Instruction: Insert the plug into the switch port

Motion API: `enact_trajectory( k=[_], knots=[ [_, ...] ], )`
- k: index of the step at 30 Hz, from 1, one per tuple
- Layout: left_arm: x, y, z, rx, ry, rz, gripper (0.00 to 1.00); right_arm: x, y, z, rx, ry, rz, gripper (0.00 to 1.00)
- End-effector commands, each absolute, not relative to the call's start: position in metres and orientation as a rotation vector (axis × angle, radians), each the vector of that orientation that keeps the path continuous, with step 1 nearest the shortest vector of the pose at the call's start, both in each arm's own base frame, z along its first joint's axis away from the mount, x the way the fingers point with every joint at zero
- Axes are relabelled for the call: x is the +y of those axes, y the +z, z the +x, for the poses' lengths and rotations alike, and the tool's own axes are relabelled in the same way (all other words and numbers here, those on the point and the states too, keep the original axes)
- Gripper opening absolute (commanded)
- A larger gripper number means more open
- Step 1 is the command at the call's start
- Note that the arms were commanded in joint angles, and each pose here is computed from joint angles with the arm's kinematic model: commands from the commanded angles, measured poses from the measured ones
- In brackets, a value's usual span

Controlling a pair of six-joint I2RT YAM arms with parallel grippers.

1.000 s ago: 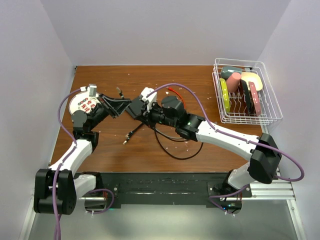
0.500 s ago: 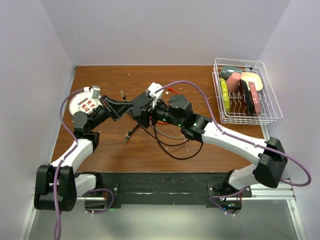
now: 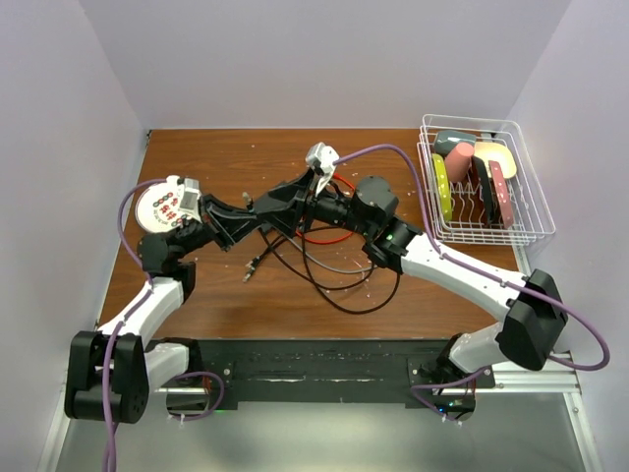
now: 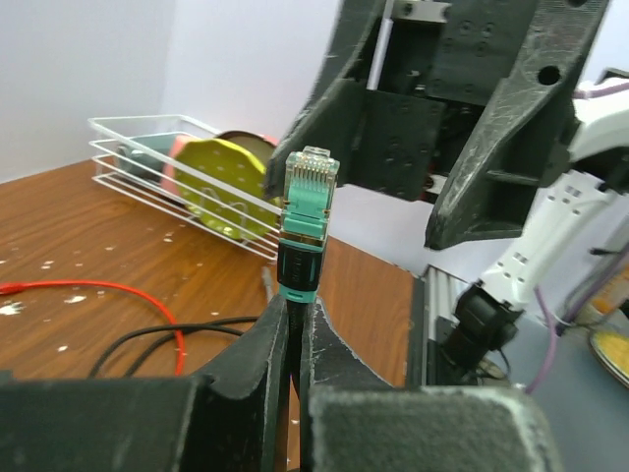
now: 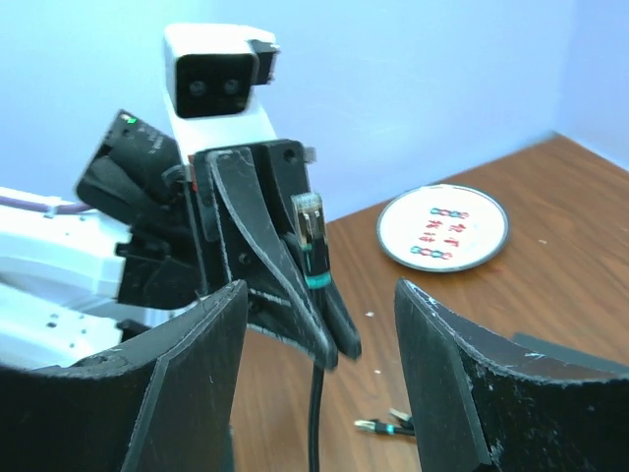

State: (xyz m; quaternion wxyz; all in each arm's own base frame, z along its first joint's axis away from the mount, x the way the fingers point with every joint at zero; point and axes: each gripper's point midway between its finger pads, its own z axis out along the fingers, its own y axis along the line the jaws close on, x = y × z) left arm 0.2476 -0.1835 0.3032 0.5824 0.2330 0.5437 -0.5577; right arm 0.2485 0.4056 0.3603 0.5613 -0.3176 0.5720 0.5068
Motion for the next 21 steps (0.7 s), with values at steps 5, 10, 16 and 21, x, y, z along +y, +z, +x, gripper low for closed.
enact_trajectory(
  k=[5, 10, 16, 21],
  knots=[
    [-0.194, 0.329, 0.214, 1.096, -1.299, 0.728, 0.00, 0.413, 0.388, 0.223, 1.174, 1.351, -0.833, 0.63],
    [-0.194, 0.332, 0.211, 1.091, -1.298, 0.730, 0.00, 0.414, 0.382, 0.224, 1.193, 1.348, -0.832, 0.61],
    [-0.194, 0.334, 0.210, 1.088, -1.295, 0.732, 0.00, 0.417, 0.373, 0.226, 1.218, 1.348, -0.835, 0.56],
    [-0.194, 0.335, 0.210, 1.088, -1.294, 0.734, 0.00, 0.418, 0.364, 0.230, 1.243, 1.346, -0.825, 0.54]
  ],
)
